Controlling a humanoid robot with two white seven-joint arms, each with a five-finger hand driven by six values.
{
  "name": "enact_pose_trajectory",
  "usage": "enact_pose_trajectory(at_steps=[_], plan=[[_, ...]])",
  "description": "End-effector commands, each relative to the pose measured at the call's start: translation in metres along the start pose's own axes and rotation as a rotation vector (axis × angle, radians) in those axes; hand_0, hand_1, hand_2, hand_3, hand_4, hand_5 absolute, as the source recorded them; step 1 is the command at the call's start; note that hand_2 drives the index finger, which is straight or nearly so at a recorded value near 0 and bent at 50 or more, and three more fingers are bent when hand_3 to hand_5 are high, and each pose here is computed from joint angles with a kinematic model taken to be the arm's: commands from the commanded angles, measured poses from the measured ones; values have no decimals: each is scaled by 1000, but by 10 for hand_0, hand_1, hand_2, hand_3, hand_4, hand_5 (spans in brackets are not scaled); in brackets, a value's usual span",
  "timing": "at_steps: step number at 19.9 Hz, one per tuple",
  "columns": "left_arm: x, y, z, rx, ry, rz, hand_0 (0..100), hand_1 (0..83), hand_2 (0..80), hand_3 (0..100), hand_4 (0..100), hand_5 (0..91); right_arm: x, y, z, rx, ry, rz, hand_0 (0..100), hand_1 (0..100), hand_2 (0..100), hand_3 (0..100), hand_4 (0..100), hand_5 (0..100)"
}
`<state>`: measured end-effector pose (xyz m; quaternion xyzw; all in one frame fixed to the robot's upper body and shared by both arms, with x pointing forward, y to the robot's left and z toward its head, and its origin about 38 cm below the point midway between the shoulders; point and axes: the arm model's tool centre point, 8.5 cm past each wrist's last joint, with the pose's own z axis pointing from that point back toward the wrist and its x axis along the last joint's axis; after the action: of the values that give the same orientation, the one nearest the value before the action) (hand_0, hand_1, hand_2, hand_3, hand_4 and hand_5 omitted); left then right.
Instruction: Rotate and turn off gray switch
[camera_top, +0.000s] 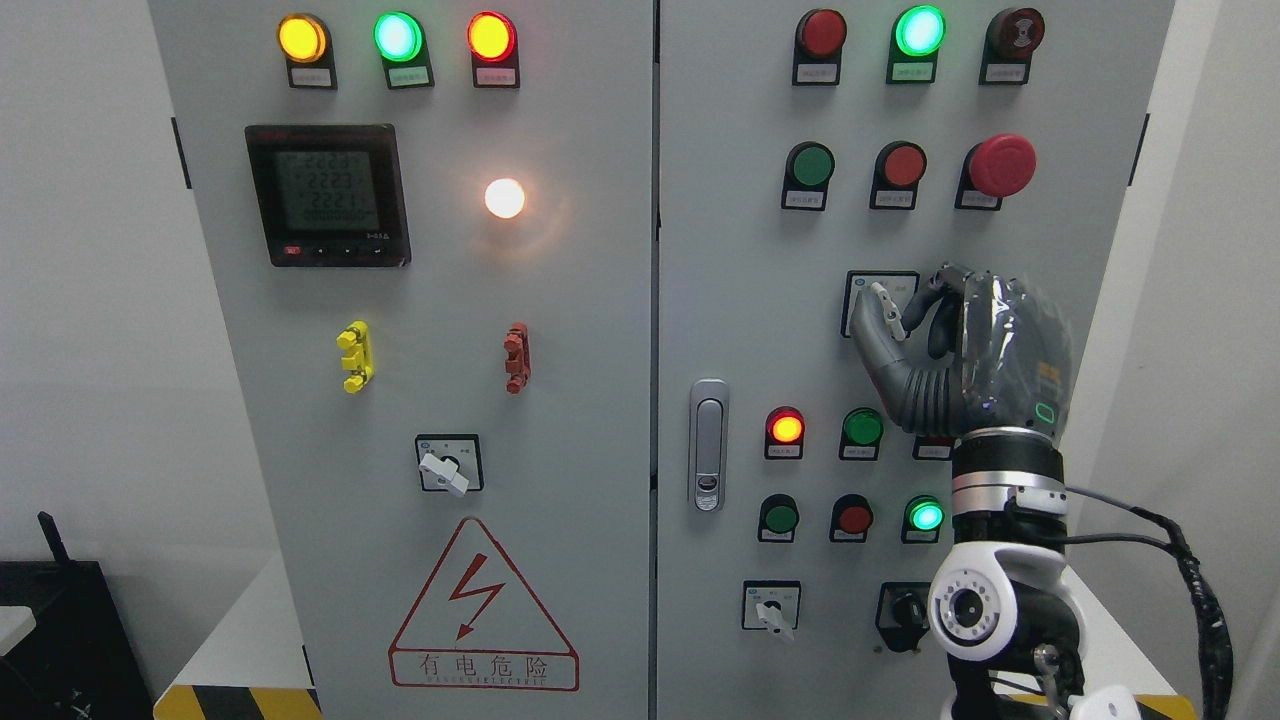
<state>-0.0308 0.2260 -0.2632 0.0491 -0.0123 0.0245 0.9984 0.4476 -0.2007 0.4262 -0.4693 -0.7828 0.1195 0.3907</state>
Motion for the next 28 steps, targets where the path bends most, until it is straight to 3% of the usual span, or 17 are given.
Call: enact_pose_trajectory(at_steps=[1, 21, 28], plan=[[-5, 1, 1, 4, 14, -3, 120, 389, 0, 0, 0, 0, 0, 1, 0, 5, 1, 1, 467, 375, 727, 1000, 948, 1000], [-5, 0, 1, 2, 14, -3, 120, 389, 0, 0, 0, 0, 3, 4, 2, 12, -5, -5, 532, 364, 731, 1000, 951, 1000], [-5, 0, 1, 2, 14, -3, 120, 389, 0, 0, 0, 0, 3, 3, 3, 8, -7, -6, 454, 410, 724, 1000, 952, 1000]])
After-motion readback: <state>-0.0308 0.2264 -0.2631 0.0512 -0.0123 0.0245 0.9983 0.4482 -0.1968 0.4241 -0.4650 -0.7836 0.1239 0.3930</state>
